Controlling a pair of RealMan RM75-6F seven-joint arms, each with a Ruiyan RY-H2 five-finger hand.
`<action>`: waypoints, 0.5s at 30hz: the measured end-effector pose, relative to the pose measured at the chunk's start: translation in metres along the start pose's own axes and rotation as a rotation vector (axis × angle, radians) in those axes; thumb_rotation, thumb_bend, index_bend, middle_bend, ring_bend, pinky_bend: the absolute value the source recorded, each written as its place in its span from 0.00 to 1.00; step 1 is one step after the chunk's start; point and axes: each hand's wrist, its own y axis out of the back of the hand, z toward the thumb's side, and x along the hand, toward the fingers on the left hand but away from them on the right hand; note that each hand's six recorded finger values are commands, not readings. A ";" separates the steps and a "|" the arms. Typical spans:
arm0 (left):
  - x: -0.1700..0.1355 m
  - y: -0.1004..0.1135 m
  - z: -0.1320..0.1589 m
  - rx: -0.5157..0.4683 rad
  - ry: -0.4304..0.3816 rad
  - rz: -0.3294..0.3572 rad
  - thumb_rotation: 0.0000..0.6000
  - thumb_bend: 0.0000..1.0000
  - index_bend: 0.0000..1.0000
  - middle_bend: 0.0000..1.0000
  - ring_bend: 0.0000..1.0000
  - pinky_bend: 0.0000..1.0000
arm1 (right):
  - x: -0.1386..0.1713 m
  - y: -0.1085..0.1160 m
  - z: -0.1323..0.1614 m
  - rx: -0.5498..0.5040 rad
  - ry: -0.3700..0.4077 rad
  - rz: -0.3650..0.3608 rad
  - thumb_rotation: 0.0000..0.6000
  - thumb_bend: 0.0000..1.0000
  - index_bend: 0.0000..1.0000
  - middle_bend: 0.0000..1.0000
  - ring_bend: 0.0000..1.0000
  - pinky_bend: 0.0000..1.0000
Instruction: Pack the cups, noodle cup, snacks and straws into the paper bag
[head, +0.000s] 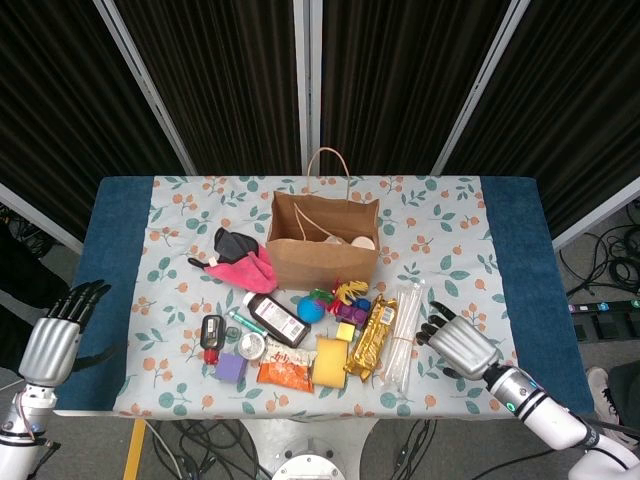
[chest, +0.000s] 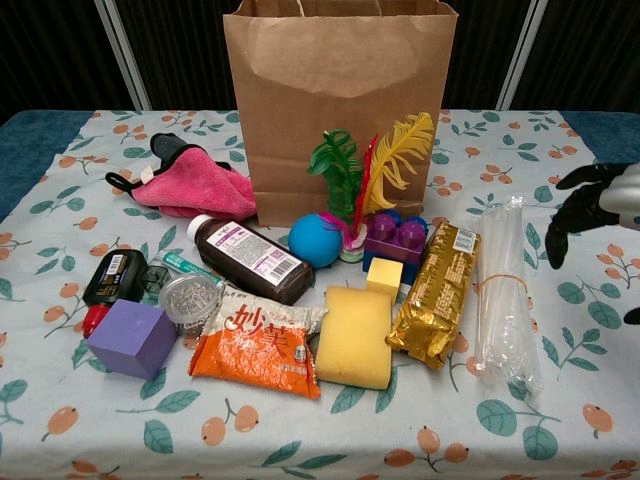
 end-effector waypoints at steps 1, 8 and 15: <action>0.000 0.000 0.000 0.000 0.000 0.001 1.00 0.10 0.18 0.22 0.15 0.21 | -0.004 0.003 0.001 0.001 0.005 -0.018 1.00 0.00 0.40 0.35 0.20 0.06; 0.000 0.002 -0.004 0.008 0.010 0.005 1.00 0.10 0.18 0.22 0.15 0.21 | -0.035 -0.002 0.014 0.019 0.064 0.007 1.00 0.00 0.40 0.35 0.21 0.04; 0.002 0.001 -0.007 0.010 0.016 0.001 1.00 0.10 0.18 0.22 0.15 0.21 | -0.053 -0.017 0.015 0.047 0.064 0.068 1.00 0.00 0.39 0.35 0.20 0.04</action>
